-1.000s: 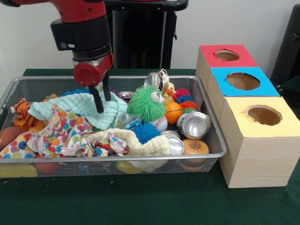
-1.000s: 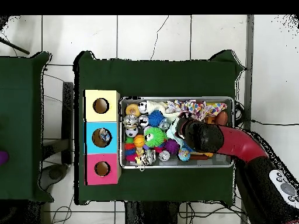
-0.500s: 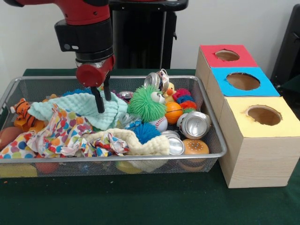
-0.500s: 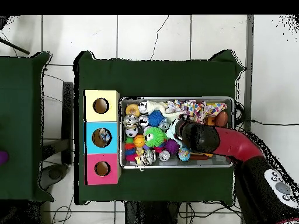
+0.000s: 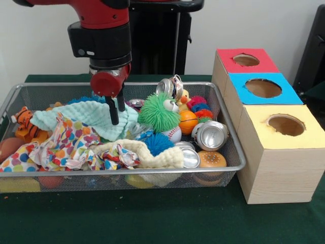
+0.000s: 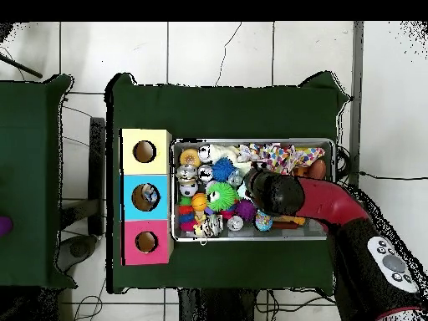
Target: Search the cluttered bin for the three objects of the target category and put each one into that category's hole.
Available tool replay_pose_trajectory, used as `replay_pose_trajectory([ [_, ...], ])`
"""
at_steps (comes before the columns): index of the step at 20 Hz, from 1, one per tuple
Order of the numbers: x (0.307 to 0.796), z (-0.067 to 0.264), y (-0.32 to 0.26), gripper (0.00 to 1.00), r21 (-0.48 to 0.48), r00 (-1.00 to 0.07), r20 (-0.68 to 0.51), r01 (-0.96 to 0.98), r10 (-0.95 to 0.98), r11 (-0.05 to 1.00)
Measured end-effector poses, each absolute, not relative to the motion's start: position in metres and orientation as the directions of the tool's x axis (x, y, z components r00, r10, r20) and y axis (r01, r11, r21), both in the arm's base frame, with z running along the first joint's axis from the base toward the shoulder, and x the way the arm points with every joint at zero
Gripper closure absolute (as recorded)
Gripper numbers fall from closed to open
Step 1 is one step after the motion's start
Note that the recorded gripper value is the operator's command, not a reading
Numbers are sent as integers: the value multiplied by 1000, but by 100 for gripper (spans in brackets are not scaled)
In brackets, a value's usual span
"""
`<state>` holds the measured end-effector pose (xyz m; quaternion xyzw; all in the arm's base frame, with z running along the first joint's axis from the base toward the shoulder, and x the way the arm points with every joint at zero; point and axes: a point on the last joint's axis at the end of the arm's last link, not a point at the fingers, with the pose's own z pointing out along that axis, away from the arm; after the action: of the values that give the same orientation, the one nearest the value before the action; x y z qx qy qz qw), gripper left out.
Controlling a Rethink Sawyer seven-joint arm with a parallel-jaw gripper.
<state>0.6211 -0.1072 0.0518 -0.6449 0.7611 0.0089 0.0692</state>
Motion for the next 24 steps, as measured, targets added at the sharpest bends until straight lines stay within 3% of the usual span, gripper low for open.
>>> replay_pose_trajectory([
  [24, 629, 54, -71, 0, -67, -136, -78, -988, -988, 141],
])
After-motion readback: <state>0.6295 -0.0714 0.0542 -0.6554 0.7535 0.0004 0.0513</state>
